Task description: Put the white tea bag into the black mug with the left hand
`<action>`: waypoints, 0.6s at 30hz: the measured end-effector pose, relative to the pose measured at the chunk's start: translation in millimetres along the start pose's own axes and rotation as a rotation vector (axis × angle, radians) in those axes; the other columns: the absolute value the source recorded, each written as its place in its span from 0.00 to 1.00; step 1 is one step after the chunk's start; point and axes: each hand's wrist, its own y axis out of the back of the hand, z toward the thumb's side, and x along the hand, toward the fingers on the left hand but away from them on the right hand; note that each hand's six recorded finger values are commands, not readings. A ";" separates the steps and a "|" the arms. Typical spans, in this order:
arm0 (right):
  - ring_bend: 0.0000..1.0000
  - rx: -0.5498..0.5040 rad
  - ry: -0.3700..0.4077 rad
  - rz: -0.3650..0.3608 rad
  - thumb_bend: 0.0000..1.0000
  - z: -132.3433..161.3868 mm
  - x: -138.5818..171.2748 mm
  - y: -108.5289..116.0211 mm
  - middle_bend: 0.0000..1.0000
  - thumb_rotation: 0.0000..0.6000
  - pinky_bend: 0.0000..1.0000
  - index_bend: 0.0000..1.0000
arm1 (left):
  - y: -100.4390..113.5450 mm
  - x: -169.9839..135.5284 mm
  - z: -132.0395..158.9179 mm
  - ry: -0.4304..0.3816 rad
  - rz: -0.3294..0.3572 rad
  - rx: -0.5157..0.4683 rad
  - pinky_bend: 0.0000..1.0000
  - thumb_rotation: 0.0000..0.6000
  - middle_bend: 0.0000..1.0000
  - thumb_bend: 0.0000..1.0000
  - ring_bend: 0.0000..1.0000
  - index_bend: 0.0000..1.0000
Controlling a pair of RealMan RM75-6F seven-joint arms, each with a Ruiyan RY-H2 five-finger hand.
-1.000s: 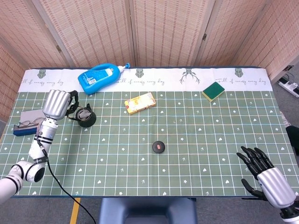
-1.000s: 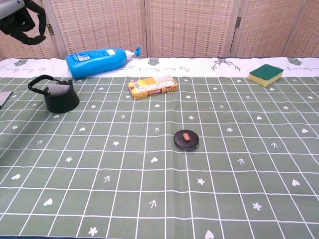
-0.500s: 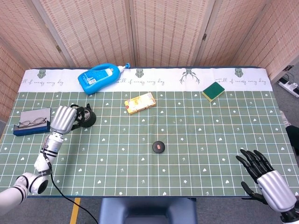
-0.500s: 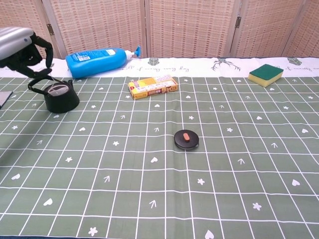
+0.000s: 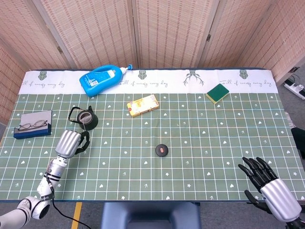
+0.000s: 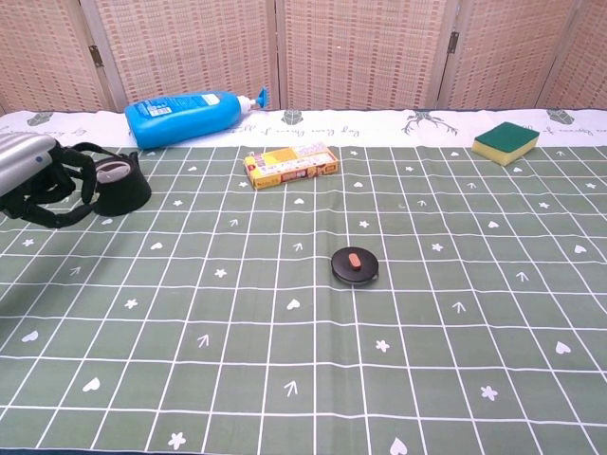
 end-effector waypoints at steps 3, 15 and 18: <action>0.00 0.002 0.004 0.001 0.42 0.5 0.1 -0.6 0.00 1.00 0.00 0.00 | -4.0 -2.0 -1.2 0.005 -0.004 0.001 1.00 1.00 1.00 0.51 1.00 0.64; 0.00 0.011 0.023 0.003 0.42 5.2 3.2 -2.4 0.00 1.00 0.00 0.00 | -25.3 -12.7 -5.3 0.029 -0.047 -0.018 1.00 1.00 1.00 0.51 1.00 0.66; 0.00 0.014 0.028 0.000 0.42 6.8 5.1 -2.5 0.00 1.00 0.00 0.00 | -29.8 -17.5 -5.3 0.031 -0.055 -0.022 1.00 1.00 1.00 0.51 1.00 0.65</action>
